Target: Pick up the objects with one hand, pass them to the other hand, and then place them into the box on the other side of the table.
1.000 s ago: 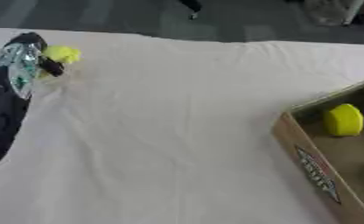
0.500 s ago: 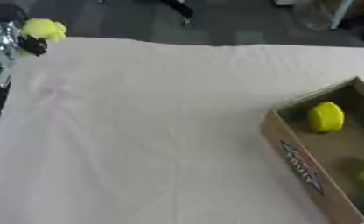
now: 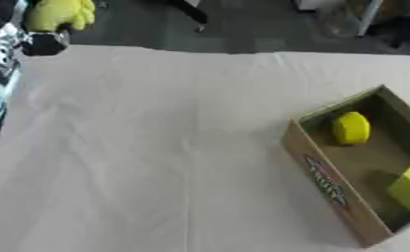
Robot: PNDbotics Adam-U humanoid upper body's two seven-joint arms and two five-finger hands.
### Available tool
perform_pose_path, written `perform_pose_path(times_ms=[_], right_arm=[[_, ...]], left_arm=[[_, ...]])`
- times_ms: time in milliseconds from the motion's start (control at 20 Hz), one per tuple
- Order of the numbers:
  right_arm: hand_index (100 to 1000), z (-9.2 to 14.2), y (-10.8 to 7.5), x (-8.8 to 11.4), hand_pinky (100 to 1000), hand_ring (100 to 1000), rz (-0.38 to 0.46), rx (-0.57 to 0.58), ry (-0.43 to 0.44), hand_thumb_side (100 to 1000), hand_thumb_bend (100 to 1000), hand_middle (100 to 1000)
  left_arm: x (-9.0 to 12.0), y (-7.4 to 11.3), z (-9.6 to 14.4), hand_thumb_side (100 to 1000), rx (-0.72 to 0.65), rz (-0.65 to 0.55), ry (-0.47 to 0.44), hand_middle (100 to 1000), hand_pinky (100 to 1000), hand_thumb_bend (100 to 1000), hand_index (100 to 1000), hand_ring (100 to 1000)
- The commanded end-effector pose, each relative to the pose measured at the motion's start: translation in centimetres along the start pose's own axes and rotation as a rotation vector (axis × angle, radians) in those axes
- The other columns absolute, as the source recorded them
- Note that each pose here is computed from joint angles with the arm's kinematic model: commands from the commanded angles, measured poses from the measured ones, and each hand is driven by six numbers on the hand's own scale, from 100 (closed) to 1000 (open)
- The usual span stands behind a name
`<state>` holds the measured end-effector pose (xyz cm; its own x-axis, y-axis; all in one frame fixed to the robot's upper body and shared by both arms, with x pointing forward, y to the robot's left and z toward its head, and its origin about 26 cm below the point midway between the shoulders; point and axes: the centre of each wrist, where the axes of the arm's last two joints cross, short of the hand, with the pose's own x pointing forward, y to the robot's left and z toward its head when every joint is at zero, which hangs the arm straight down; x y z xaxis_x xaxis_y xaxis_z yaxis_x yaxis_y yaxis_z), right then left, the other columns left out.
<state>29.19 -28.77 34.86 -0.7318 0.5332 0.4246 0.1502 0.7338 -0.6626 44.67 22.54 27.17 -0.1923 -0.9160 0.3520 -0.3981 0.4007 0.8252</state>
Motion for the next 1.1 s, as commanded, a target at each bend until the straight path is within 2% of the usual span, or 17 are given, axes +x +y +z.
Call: perform_pose_path(times_ms=[50,500,750,1100], right_arm=[[966,-0.7,0.2,1.2,961,963,0.066,0.078,0.0,100,100,857],[980,-1.7,3.5,1.9,949,968,0.19,0.266,0.08,100,100,868],[1000,-1.9,5.8,2.0,948,977,0.223,0.354,0.132,124,100,878],[1000,-1.8,7.7,2.1,950,992,0.231,0.454,0.157,145,100,895]], left_arm=[[2.5,0.0,1.0,100,0.124,0.103,-0.066,448,470,100,498,482],[4.6,-4.9,4.7,139,0.341,0.22,-0.138,439,463,100,499,473],[5.5,-8.2,6.8,149,0.346,0.278,-0.155,437,462,100,499,472],[6.5,-10.3,8.5,150,0.356,0.305,-0.185,439,463,100,499,474]])
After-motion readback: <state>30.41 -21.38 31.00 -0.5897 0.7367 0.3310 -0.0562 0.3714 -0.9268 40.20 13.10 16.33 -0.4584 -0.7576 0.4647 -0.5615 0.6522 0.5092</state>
